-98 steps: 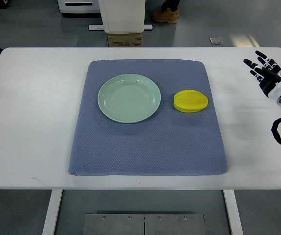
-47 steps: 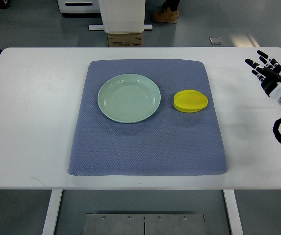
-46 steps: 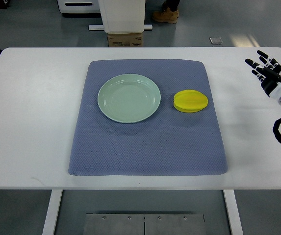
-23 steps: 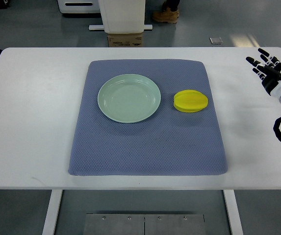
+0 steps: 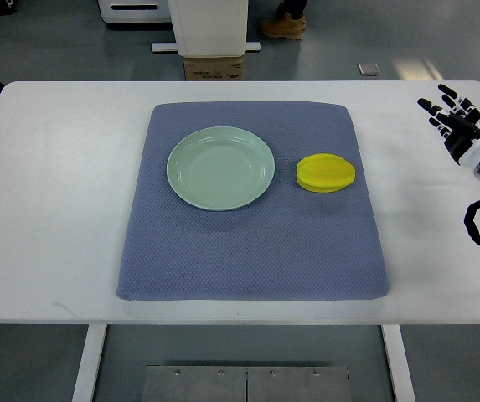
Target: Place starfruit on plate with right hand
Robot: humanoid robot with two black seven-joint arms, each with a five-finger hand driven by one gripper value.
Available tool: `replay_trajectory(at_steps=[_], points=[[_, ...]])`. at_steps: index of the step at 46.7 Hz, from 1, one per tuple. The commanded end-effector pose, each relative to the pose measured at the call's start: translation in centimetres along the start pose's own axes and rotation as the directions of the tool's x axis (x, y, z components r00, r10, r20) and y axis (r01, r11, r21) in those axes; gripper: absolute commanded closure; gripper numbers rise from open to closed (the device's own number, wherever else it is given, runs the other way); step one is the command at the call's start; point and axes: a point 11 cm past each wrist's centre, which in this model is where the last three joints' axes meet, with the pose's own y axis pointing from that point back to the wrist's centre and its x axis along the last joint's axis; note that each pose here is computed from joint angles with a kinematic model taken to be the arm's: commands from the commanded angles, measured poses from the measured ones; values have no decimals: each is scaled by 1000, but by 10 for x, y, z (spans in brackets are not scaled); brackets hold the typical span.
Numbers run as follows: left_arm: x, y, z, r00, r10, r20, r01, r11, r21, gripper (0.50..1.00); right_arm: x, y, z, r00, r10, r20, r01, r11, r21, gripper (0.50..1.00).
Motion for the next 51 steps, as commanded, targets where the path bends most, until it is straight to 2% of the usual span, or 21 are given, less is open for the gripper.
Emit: replay_trajectory(at_steps=[1,35,51], points=[[0,0,0,1000,0,0,0,1000,0,500,0,0,-1,1000,-1,-2,1,1000,2,500],[0,0,0,1000,0,0,0,1000,0,500,-4,-7,-29,1000,19,-16,-18,997,78,500],[0,0,0,1000,0,0,0,1000,0,500,-17,-13,-42,1000,-4,15,2,994,109,500]])
